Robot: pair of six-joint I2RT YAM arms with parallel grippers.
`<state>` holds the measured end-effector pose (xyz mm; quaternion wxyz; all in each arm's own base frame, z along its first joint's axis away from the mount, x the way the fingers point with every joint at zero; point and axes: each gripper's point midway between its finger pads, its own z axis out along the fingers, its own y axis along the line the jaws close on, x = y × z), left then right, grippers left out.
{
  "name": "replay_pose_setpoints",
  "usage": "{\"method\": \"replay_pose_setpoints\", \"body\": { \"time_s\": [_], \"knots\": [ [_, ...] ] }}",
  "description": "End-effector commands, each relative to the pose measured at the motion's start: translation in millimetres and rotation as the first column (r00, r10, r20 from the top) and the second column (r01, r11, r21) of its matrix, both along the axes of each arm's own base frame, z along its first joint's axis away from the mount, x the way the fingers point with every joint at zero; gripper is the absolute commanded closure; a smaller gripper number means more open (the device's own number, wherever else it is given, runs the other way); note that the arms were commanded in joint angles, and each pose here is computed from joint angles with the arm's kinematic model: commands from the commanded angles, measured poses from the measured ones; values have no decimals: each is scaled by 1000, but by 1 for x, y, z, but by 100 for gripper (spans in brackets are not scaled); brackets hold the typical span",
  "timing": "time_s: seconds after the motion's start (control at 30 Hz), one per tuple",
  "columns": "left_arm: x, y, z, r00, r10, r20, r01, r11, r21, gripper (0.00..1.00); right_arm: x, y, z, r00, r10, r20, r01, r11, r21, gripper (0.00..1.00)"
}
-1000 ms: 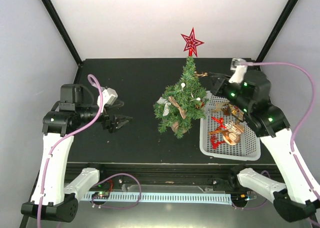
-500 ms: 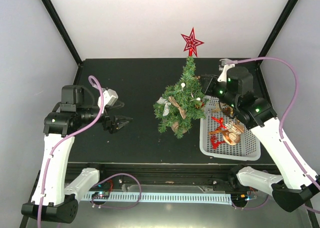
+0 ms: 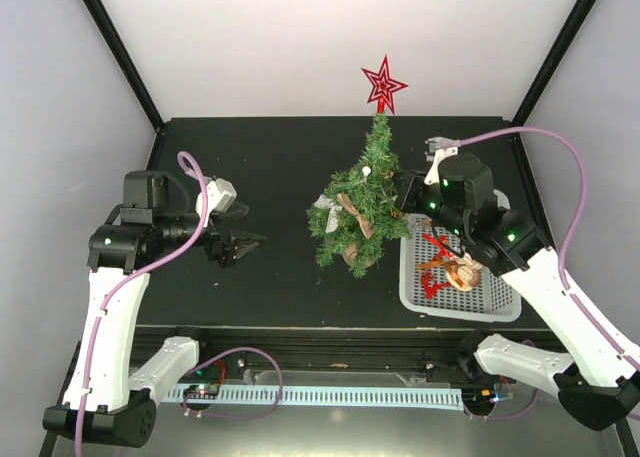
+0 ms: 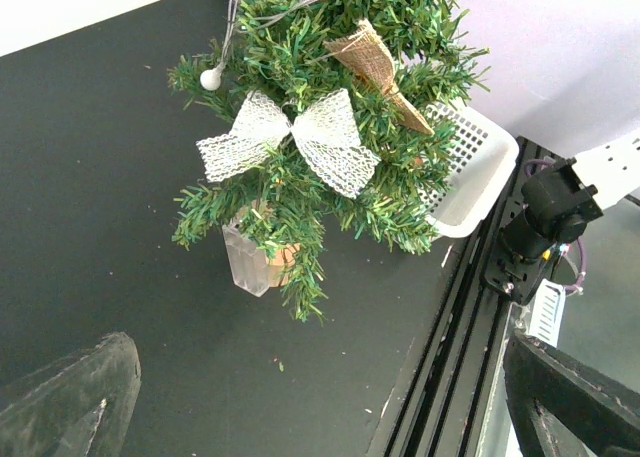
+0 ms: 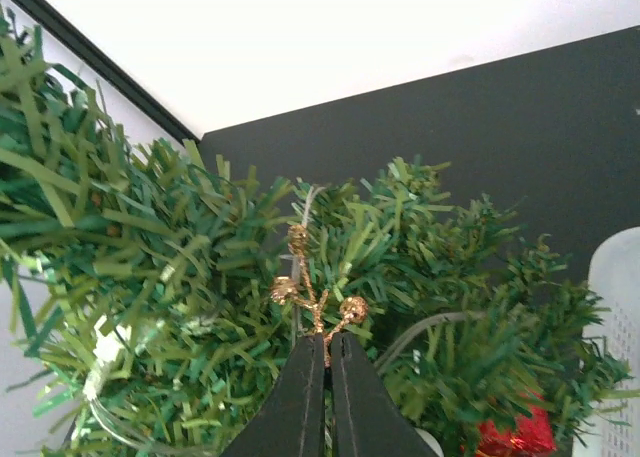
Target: Decorate the small christmas tree
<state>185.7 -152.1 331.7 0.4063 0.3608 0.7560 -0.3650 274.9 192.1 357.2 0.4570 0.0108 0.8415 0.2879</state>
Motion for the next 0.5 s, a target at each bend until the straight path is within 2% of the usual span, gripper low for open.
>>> {"method": "replay_pose_setpoints", "body": {
  "time_s": [0.0,0.3,0.4,0.47],
  "knots": [
    [0,-2,4,1000,-8,16,8,1000,-8,1,-7,-18,-5,998,-55,11,55,998,-33,99],
    [-1,-1,4,1000,-6,13,6,1000,-8,1,-12,-19,-20,999,-48,-10,47,999,-23,97],
    [-2,-1,4,1000,-7,14,7,1000,-8,1,-13,-19,-21,999,-45,-8,45,999,-24,92],
    [-2,-1,4,1000,-7,14,7,1000,-7,1,-12,-19,-20,999,-46,-3,45,999,-24,86]
  ]
}}
